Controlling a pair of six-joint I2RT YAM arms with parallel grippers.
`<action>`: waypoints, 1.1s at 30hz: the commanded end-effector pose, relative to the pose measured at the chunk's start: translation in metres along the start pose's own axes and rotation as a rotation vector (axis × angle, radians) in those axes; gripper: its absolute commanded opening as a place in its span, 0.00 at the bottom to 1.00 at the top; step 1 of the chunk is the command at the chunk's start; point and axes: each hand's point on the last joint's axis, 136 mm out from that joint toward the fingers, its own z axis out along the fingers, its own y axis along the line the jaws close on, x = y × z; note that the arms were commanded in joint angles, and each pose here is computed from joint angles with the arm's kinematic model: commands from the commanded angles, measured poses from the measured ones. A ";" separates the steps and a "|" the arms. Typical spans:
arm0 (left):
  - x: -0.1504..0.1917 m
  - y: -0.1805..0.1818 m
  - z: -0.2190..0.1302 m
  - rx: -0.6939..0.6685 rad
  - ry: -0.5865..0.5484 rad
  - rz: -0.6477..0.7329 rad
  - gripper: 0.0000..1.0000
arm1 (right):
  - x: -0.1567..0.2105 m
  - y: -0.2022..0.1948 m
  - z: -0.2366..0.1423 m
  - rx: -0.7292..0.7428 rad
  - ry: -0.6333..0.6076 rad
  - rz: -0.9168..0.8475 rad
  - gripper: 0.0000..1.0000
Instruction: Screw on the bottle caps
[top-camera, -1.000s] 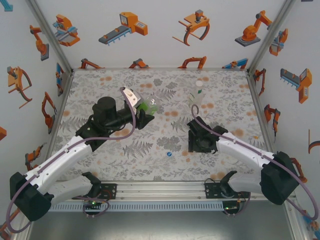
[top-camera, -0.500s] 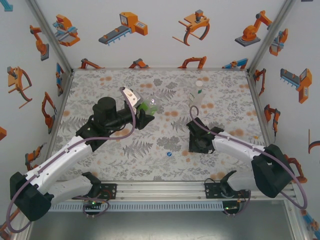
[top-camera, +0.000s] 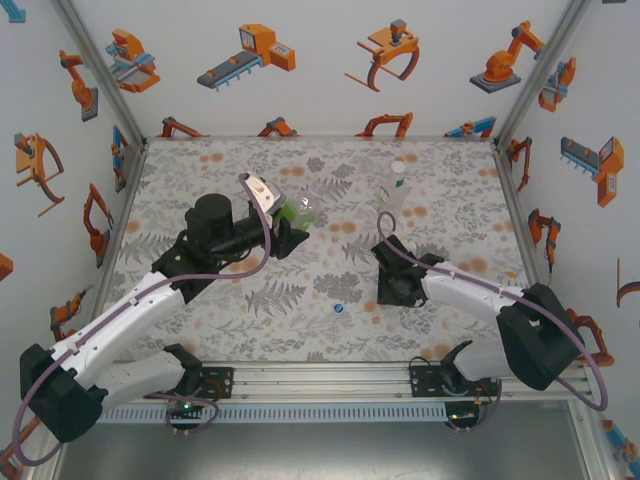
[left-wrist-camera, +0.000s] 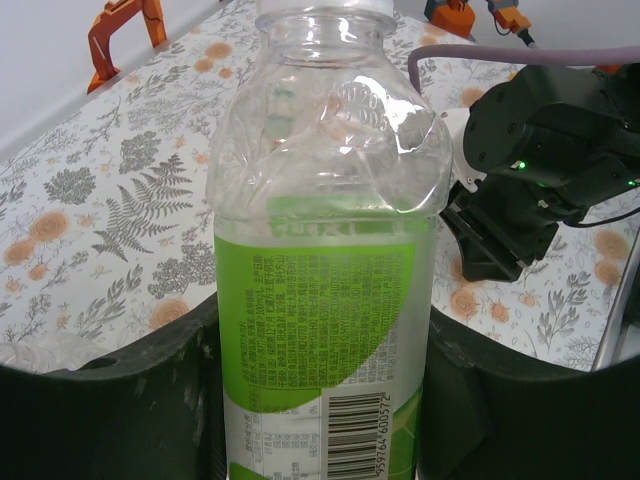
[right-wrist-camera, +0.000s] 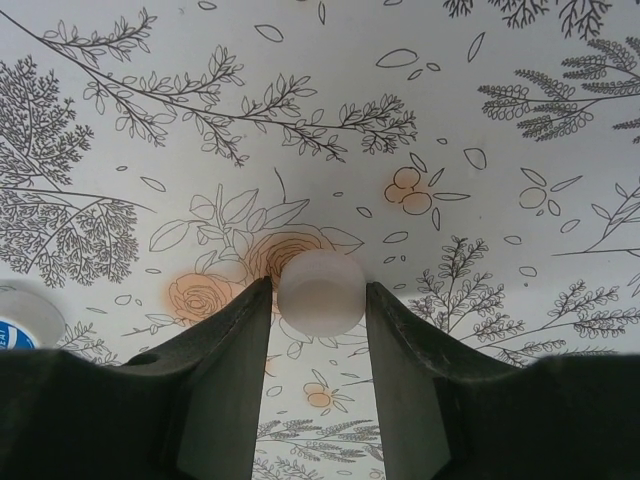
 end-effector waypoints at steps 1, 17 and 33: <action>-0.006 0.001 0.000 -0.003 -0.025 -0.007 0.00 | 0.005 -0.004 0.008 0.016 0.023 -0.006 0.42; -0.008 0.001 0.001 0.003 -0.024 -0.008 0.00 | 0.005 -0.001 0.010 0.007 0.036 -0.021 0.41; 0.001 -0.011 0.002 0.077 0.034 0.046 0.00 | -0.011 0.010 -0.007 -0.024 0.003 -0.049 0.30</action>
